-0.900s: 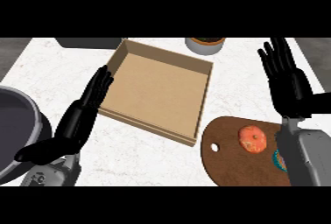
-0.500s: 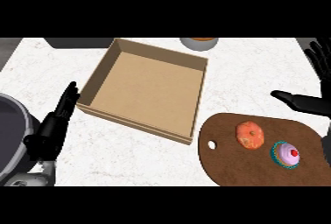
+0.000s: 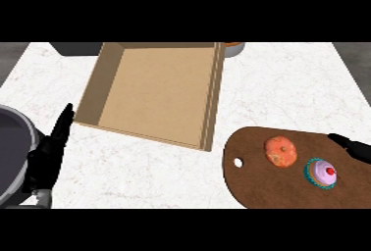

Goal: Pick the cupcake from the cutting board and place it in the cardboard box

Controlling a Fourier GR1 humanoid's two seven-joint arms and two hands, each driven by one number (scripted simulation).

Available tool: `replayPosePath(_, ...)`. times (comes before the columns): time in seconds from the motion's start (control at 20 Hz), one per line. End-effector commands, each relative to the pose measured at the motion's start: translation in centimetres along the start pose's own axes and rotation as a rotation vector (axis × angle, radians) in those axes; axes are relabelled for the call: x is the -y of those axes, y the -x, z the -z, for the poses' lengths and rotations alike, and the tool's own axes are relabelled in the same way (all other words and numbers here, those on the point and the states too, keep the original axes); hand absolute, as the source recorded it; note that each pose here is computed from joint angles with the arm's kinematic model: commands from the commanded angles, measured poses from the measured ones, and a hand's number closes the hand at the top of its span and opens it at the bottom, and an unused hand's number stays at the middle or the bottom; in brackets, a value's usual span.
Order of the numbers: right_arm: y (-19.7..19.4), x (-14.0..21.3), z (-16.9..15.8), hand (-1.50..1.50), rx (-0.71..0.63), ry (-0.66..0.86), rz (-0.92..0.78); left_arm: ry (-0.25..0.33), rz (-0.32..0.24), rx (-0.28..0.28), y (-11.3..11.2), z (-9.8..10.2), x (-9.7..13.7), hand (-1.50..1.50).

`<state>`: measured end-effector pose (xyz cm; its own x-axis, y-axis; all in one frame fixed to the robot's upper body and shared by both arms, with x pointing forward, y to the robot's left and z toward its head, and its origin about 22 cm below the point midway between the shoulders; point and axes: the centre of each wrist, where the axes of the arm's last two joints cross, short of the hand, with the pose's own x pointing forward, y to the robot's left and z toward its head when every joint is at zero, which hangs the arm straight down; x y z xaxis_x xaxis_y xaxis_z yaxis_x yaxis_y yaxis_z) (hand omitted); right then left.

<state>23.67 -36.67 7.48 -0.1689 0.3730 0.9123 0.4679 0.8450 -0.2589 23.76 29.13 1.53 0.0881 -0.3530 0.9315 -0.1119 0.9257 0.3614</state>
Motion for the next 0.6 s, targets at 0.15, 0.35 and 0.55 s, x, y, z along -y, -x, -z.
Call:
replayPosePath(0.15, -3.0, 6.2, 1.0, -1.50, -0.078, -0.239, -0.441, -0.027, 0.024, -0.032, -0.1, 0.6, -0.8, 0.00)
replayPosePath(0.35, -4.4, 7.2, 0.4, -1.50, -0.202, -0.474, -0.643, -0.006, 0.015, -0.032, 0.5, -0.6, -0.9, 0.00)
replayPosePath(0.55, -7.2, 6.0, 0.4, -1.50, -0.304, -0.657, -0.773, -0.011, 0.025, -0.033, 0.4, 0.5, -0.5, 0.00)
